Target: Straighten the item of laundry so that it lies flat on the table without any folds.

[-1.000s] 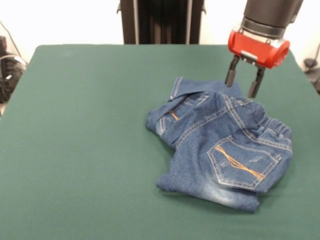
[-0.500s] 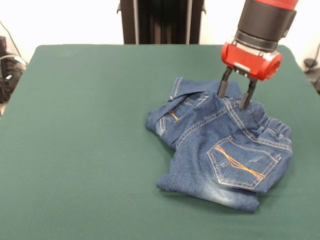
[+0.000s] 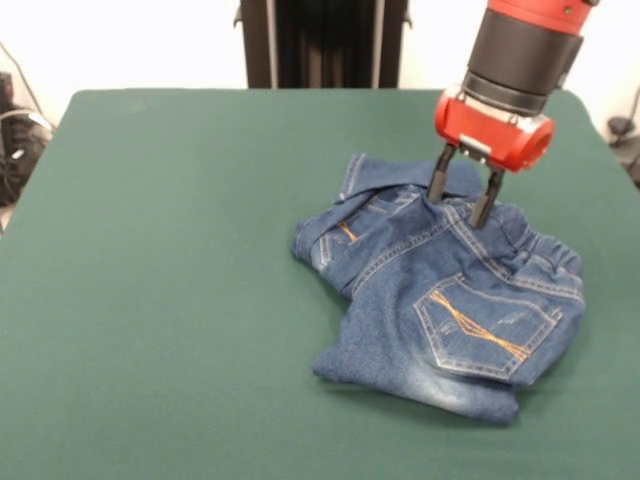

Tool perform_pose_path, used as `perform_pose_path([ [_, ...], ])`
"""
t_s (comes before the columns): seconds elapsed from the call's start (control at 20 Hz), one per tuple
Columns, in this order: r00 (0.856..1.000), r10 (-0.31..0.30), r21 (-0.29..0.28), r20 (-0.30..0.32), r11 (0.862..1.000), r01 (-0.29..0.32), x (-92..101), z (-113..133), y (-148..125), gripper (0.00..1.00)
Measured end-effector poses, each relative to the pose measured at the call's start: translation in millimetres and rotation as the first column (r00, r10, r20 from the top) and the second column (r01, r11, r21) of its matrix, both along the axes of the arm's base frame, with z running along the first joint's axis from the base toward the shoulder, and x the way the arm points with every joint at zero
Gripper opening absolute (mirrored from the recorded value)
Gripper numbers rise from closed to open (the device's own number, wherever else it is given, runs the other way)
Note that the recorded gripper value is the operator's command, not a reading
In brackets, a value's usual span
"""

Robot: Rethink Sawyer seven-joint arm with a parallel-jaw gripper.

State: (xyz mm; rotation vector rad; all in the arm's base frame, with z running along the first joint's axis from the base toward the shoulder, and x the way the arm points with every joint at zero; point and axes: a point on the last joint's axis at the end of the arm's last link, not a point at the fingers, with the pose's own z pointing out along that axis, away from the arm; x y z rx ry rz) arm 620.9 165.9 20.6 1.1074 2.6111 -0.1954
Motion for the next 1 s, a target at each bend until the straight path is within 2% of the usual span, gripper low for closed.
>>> perform_pose_path([
  [0.7, 0.998, -0.062, 0.106, -0.031, 0.992, 0.065, 11.9, -25.1, -8.0, 1.0],
  [1.0, 0.995, -0.07, 0.145, -0.068, 0.986, 0.079, 18.4, -35.3, -7.9, 1.0],
])
